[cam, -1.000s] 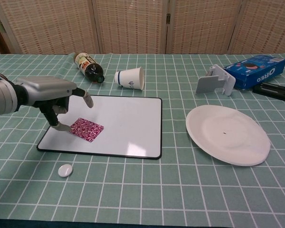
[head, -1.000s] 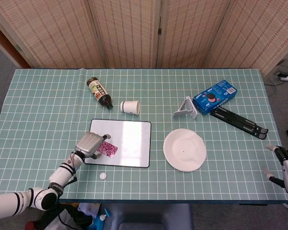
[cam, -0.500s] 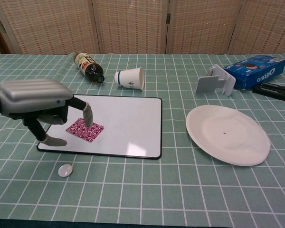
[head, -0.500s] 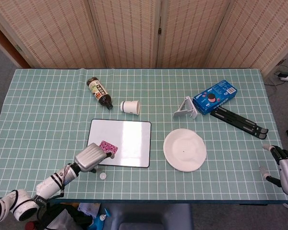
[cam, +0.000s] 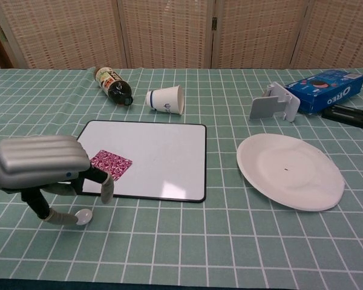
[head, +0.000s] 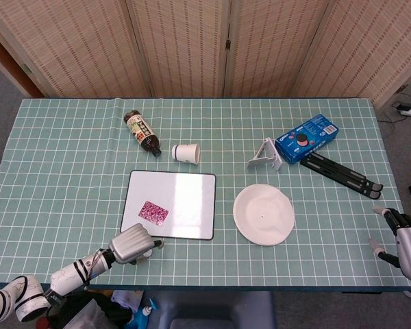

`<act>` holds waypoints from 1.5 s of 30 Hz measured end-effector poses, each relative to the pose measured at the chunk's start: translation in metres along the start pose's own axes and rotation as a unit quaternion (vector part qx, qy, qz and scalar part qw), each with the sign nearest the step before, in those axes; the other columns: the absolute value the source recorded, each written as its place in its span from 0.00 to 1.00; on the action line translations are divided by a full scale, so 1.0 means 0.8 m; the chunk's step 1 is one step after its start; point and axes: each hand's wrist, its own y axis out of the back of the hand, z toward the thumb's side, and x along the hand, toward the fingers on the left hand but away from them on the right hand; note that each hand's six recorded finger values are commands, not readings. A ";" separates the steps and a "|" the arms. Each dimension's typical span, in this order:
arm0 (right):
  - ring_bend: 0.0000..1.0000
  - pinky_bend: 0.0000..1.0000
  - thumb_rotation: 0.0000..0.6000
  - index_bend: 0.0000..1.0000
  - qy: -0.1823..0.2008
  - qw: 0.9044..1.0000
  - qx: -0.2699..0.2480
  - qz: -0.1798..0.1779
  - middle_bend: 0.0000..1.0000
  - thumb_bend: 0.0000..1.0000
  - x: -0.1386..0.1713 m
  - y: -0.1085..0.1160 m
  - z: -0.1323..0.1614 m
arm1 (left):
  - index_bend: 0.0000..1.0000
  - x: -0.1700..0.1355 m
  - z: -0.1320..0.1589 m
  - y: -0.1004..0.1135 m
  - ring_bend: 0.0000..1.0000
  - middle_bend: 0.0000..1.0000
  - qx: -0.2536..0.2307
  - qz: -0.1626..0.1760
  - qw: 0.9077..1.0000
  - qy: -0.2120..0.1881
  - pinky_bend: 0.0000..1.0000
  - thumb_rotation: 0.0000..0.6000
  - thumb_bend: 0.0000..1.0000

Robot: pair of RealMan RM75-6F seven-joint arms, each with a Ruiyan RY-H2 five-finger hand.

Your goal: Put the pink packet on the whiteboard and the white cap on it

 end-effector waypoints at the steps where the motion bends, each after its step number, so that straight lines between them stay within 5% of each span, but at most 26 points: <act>1: 0.38 0.41 1.00 0.27 0.000 1.000 0.000 0.000 0.34 0.19 0.000 0.000 0.000 | 0.40 0.001 0.000 -0.003 1.00 1.00 0.000 -0.002 1.000 0.001 1.00 1.00 0.24; 45: 0.38 0.41 1.00 0.27 -0.007 1.000 0.002 -0.002 0.34 0.19 0.005 0.002 -0.003 | 0.46 0.013 -0.014 -0.034 1.00 1.00 0.033 -0.022 0.999 0.021 1.00 1.00 0.24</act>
